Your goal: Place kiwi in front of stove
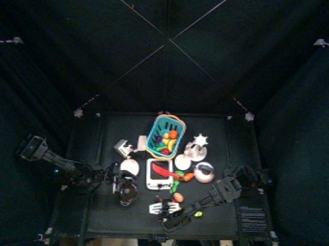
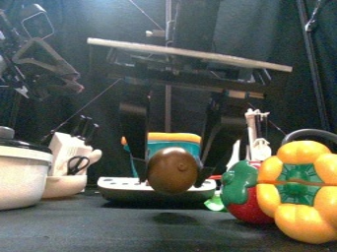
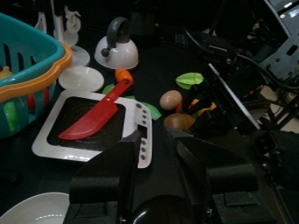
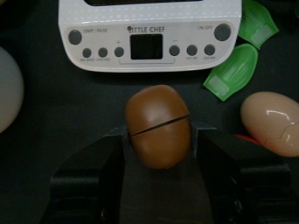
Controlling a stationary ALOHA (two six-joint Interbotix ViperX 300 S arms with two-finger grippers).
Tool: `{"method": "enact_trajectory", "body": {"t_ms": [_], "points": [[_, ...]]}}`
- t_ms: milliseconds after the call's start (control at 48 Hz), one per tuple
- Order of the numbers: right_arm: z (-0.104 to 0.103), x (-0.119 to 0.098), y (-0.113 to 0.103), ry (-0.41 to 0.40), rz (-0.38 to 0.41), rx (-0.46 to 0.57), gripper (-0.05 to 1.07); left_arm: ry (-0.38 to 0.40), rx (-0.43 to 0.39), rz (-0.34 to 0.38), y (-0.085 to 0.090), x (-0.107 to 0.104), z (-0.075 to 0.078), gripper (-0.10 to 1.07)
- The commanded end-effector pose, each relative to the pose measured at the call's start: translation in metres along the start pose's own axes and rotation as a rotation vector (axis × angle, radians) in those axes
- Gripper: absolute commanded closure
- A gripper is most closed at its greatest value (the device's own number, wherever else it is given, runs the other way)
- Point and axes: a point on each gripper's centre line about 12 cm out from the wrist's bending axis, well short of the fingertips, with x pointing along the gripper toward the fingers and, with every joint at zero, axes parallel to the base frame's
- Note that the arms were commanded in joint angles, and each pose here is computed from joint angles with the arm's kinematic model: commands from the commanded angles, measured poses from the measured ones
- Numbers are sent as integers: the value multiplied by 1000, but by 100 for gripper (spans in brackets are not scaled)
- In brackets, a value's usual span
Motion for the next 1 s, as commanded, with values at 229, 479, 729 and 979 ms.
{"method": "enact_trajectory", "body": {"t_ms": [229, 479, 729, 979], "points": [[2, -1, 5, 50, 65, 12, 22, -26, -8, -20, -7, 2, 8, 26], [0, 0, 7, 61, 82, 7, 9, -23, -6, -25, -9, 2, 7, 26], [3, -5, 7, 58, 94, 7, 1, -24, -7, -26, -9, 2, 8, 26], [9, -17, 8, 55, 100, 14, 1, -23, -6, -25, -9, 2, 7, 26]]}}
